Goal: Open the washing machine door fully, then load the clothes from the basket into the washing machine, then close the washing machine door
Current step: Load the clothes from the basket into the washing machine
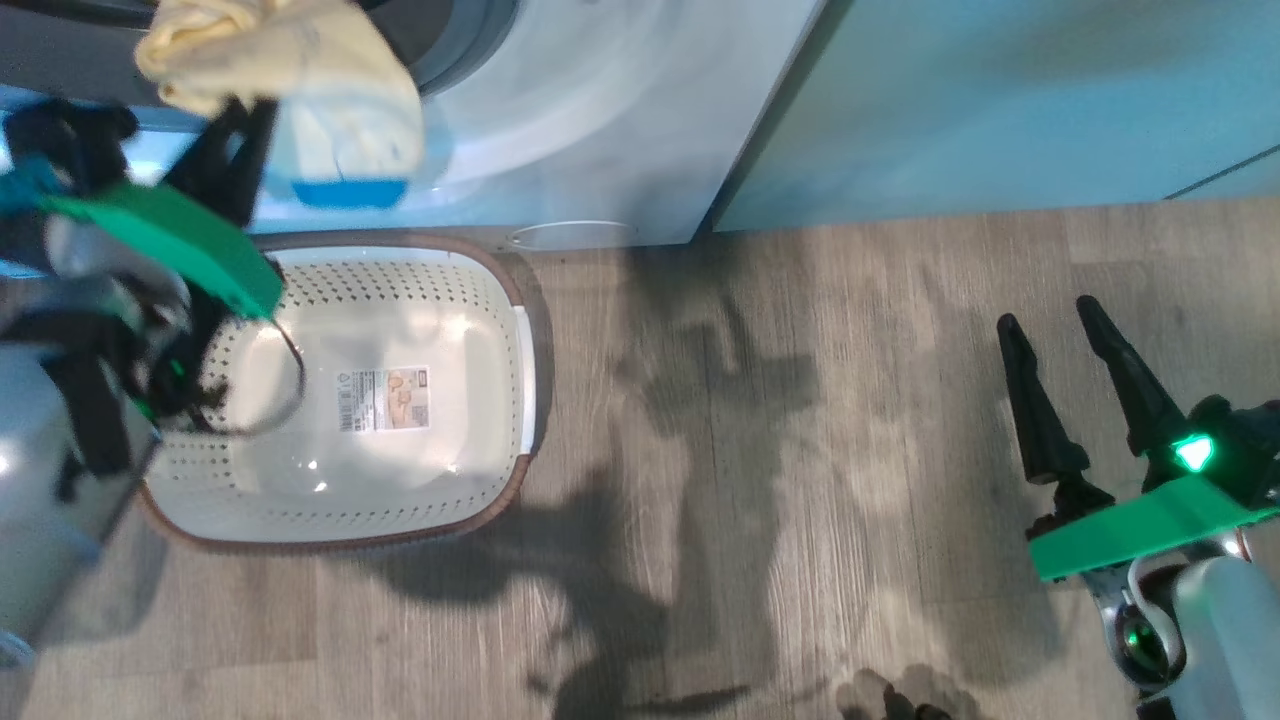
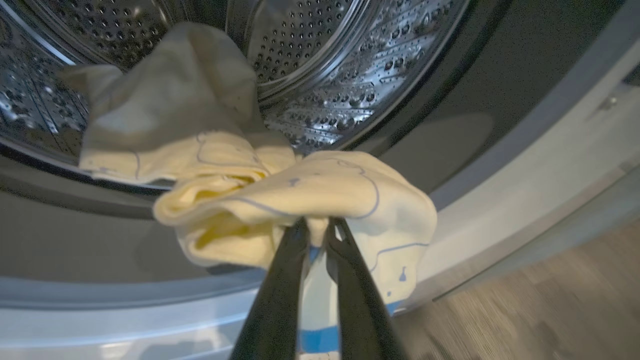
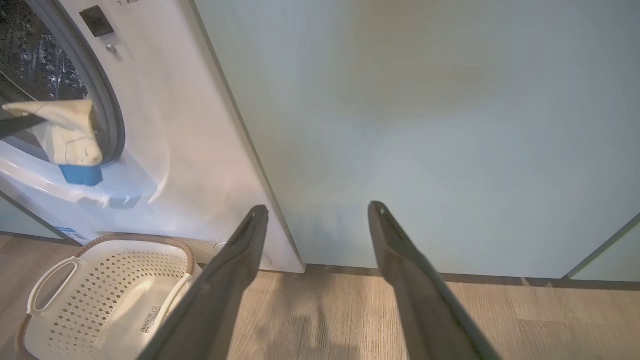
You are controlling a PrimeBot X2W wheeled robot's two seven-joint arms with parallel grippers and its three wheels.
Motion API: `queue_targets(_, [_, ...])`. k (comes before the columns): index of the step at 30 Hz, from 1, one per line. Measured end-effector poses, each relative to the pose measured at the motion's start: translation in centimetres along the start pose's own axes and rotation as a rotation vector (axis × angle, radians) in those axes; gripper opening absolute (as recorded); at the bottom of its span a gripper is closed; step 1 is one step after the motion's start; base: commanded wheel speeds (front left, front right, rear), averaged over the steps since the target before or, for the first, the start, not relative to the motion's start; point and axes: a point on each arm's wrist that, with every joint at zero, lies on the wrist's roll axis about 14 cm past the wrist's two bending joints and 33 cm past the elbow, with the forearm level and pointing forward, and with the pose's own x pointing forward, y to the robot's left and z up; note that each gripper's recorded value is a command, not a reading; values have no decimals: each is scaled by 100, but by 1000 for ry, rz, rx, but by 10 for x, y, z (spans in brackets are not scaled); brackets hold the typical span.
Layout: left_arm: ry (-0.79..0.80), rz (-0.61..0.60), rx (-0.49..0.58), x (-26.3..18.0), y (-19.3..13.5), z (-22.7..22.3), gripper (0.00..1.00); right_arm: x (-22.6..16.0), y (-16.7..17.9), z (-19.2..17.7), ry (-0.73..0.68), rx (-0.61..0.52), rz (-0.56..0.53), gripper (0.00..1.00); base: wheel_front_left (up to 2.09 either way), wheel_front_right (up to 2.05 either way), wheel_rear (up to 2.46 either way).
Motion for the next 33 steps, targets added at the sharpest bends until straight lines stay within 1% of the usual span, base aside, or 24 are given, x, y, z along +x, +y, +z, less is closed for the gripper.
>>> queue_targets(4, [-52,-17,26,20,6,33,0,0,0,-3,9,6,-5,100,0,0,0])
queue_targets(8, [-84,-7,15,43,15,58,0,0,-3,-9,25,6,-13,100,0,0,0])
queue_targets(12, [-67,44,-4,63,37,61,0,1,-6,-17,45,10,-28,100,0,0,0])
queue_targets(14, [-65,58,-8,68,43,62,0,3,-6,-18,46,11,-31,100,0,0,0])
queue_targets(19, [-73,109,10,94,65,67,0,14,-9,-21,49,12,-40,100,0,0,0])
queue_targets(26, [-143,164,54,125,87,77,0,21,-17,-33,79,6,-60,100,0,0,0])
queue_targets(33, [-210,221,73,143,102,84,0,29,-18,-41,93,8,-65,100,0,0,0])
